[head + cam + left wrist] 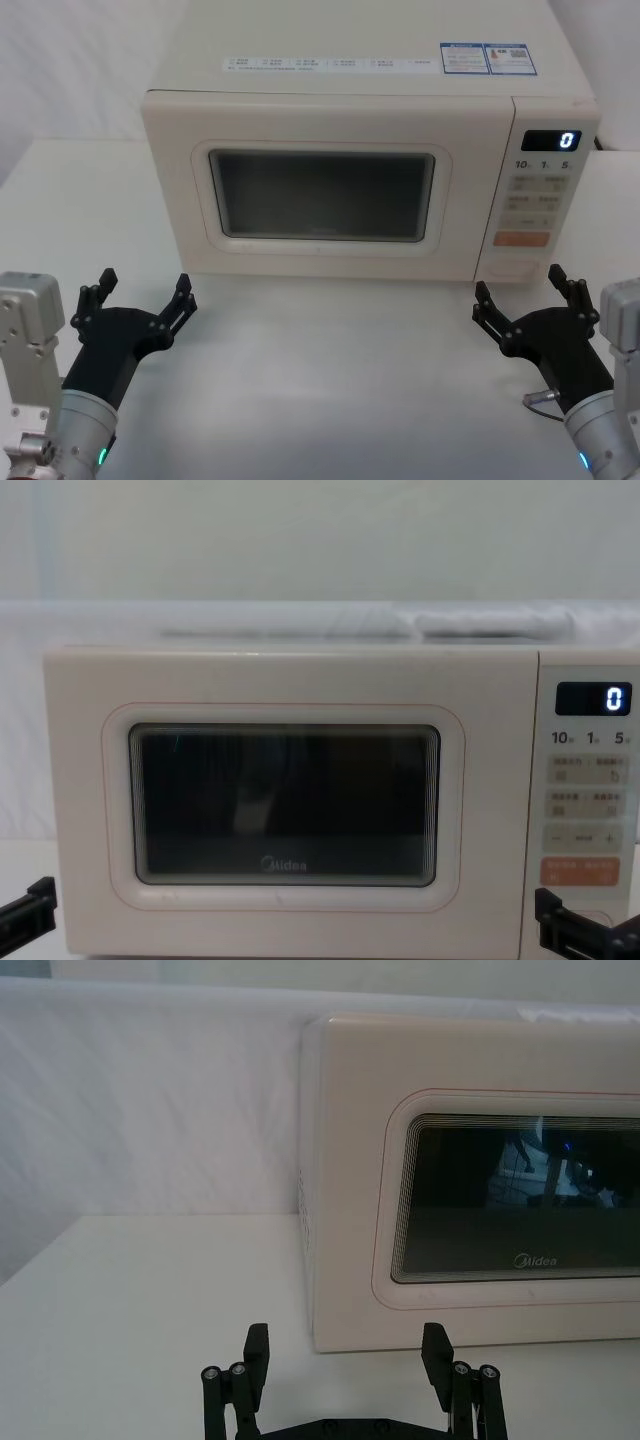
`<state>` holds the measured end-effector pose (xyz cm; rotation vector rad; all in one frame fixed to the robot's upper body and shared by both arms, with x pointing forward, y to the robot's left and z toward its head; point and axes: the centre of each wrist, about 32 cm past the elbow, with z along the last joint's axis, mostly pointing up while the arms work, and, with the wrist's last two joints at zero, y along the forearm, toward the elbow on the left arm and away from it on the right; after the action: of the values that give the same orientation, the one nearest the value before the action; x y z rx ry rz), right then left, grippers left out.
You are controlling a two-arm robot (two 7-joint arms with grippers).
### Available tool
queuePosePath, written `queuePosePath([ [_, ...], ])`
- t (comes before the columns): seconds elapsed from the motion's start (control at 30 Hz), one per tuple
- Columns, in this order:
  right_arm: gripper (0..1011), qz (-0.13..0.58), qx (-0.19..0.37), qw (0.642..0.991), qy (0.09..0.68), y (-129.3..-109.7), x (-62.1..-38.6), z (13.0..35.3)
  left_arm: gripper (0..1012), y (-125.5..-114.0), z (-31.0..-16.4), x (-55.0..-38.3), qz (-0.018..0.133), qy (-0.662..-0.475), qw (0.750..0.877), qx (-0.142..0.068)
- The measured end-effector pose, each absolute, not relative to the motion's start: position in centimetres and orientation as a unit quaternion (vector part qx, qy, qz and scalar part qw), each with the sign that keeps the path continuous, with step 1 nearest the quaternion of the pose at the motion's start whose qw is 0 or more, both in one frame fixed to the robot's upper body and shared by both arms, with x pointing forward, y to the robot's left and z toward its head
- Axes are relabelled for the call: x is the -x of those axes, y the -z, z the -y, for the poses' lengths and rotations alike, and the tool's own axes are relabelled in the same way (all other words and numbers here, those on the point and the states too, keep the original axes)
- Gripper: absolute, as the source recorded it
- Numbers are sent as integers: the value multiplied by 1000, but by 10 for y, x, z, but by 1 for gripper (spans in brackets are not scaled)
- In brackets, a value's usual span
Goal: Press the button to open the microwave door with one hand; close the microwave door with the other hand.
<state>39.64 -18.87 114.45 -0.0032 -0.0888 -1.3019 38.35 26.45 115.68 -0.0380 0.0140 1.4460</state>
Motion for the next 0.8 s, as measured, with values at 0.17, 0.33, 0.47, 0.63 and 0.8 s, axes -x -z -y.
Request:
queuePosePath([
  [0.17, 1002, 41, 1, 795, 606, -1144, -396, 189, 1001, -1157, -265, -384, -6, -662, 750, 17],
  [0.33, 1002, 41, 1, 795, 606, -1145, -396, 189, 1001, -1157, -265, -384, -6, -662, 750, 17],
  [0.47, 1002, 41, 2, 795, 606, -1144, -396, 189, 1001, -1157, -265, -384, -6, -662, 750, 17],
  [0.63, 1002, 41, 1, 795, 606, -1144, -396, 189, 1001, -1157, -265, -384, -6, -662, 750, 17],
  [0.8, 1002, 41, 2, 795, 606, -1144, -396, 189, 1001, -1157, -265, -384, -6, -662, 750, 17],
])
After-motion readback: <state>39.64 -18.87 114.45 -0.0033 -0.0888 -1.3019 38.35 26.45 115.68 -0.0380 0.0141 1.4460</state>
